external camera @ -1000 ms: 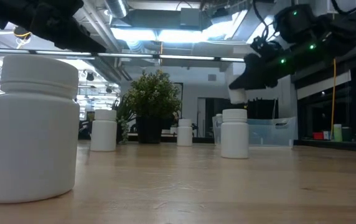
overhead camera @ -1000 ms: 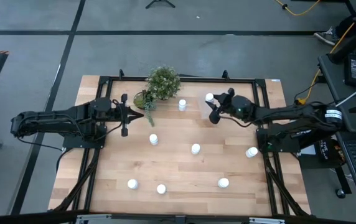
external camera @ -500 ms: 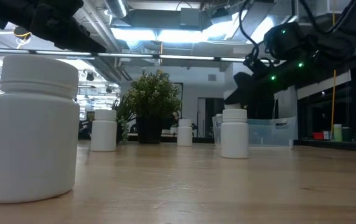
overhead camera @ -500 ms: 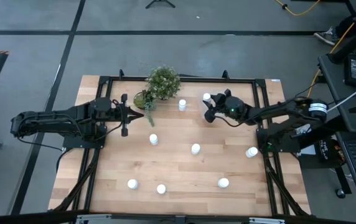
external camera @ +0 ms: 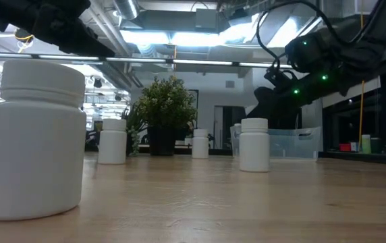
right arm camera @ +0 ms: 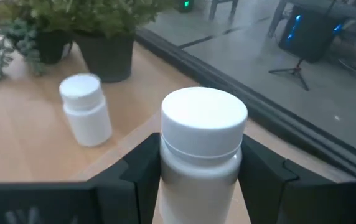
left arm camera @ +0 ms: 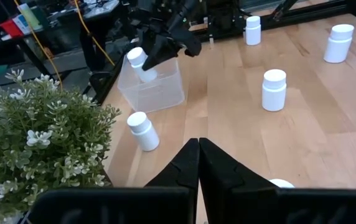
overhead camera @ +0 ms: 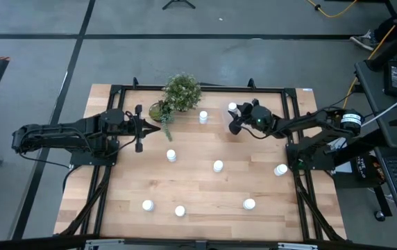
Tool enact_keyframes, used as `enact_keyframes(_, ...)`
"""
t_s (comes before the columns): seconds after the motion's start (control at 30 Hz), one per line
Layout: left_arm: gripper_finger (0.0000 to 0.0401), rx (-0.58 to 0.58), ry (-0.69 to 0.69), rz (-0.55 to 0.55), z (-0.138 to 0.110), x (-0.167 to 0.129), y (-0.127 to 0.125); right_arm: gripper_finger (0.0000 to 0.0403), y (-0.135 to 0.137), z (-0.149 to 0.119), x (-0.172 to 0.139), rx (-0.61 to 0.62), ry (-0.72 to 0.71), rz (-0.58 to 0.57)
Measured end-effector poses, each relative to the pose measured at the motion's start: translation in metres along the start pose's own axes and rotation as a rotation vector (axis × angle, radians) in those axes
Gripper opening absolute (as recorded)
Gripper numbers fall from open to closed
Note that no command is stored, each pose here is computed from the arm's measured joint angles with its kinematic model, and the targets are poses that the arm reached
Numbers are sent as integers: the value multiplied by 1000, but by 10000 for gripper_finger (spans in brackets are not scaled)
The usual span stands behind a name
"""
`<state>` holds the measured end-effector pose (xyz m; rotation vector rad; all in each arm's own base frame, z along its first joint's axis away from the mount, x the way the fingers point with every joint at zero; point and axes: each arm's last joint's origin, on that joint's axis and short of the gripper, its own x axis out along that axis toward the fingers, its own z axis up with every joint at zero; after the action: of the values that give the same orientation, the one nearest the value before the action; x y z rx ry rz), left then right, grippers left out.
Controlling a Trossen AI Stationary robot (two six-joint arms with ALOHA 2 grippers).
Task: Pick and place pill bottles into a basket
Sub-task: Put the white pill bottle into the transparent bin
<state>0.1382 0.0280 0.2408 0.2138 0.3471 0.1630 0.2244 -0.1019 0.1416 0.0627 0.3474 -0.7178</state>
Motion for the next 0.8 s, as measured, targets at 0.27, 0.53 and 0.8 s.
enact_keyframes(0.27,5,1,0,0,0,0,0,170,-4,-9,-9,46,-63,-1)
enact_keyframes(0.53,3,0,0,0,0,0,0,170,-2,-16,2,72,-33,-39)
enact_keyframes(0.8,2,-7,0,0,0,0,0,170,-2,-25,13,110,-54,-79)
